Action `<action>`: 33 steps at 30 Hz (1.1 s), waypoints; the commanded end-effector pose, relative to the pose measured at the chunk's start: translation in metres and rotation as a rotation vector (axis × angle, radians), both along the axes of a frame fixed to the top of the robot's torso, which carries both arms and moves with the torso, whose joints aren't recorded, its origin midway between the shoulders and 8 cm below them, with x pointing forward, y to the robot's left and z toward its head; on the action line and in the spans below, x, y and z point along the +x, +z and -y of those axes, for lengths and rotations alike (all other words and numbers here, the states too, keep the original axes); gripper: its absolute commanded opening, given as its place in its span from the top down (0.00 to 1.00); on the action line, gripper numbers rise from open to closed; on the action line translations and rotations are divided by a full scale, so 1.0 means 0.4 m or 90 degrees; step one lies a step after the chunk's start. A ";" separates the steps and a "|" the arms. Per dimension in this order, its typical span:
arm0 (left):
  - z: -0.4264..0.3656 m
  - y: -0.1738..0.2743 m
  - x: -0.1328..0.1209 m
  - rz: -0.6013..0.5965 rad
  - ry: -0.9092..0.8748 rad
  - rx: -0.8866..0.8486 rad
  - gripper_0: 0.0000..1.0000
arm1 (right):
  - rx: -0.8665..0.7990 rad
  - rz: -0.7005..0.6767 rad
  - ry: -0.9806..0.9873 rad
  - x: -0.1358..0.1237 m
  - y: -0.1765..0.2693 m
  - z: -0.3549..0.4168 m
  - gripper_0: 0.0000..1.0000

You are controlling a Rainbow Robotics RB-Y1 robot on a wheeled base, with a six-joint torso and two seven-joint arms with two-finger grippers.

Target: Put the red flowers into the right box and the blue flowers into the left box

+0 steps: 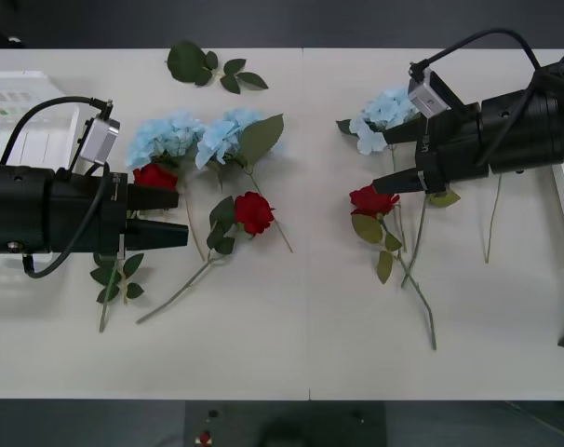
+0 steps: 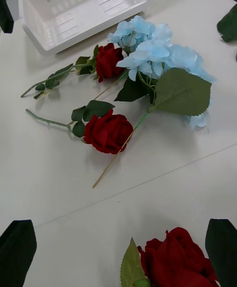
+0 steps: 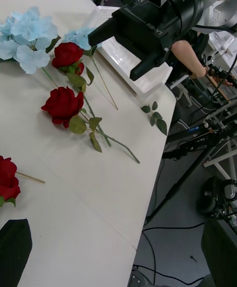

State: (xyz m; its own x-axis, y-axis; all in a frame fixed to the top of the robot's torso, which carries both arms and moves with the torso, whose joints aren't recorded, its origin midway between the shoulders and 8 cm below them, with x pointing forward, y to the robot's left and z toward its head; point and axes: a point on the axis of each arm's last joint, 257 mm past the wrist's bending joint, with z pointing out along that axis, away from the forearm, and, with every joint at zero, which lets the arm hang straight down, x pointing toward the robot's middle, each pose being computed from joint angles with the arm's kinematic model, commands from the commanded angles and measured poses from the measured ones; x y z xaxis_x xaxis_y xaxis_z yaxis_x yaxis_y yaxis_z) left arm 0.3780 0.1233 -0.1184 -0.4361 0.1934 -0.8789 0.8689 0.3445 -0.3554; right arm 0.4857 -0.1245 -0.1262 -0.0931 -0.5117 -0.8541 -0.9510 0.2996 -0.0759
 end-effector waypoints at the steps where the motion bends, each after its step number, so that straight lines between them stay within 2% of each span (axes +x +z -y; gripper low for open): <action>1: -0.003 -0.063 -0.023 -0.035 0.009 -0.010 0.00 | -0.005 0.006 0.006 -0.005 -0.002 0.003 0.00; 3: -0.012 -0.055 -0.022 -0.022 0.003 -0.001 0.00 | -0.005 0.006 0.006 -0.005 -0.002 0.003 0.00; 4: -0.018 -0.042 -0.018 -0.016 0.002 0.000 0.00 | -0.010 -0.022 0.011 -0.031 -0.058 -0.001 0.00; 10: -0.092 0.031 0.042 -0.003 0.044 0.028 0.00 | -0.013 0.005 0.021 -0.012 0.028 -0.002 0.00; 14: -0.166 0.043 0.118 -0.032 0.093 0.059 0.00 | -0.039 0.018 0.041 -0.005 0.079 0.015 0.00; 21: -0.311 -0.030 0.276 -0.079 0.201 0.165 0.00 | -0.082 0.024 0.055 0.019 0.129 0.056 0.00; 23: -0.327 -0.056 0.307 -0.113 0.232 0.181 0.00 | -0.095 -0.012 0.017 0.034 0.129 0.081 0.00; 27: -0.340 -0.110 0.352 -0.162 0.291 0.219 0.00 | -0.092 -0.145 -0.118 0.065 0.119 0.129 0.00; 28: -0.340 -0.110 0.352 -0.162 0.291 0.219 0.00 | -0.092 -0.145 -0.118 0.065 0.119 0.129 0.00; 30: -0.367 -0.169 0.370 -0.179 0.335 0.287 0.00 | -0.074 -0.237 -0.220 0.080 0.085 0.164 0.00; 33: -0.376 -0.233 0.376 -0.192 0.365 0.334 0.00 | -0.034 -0.332 -0.328 0.095 0.046 0.222 0.00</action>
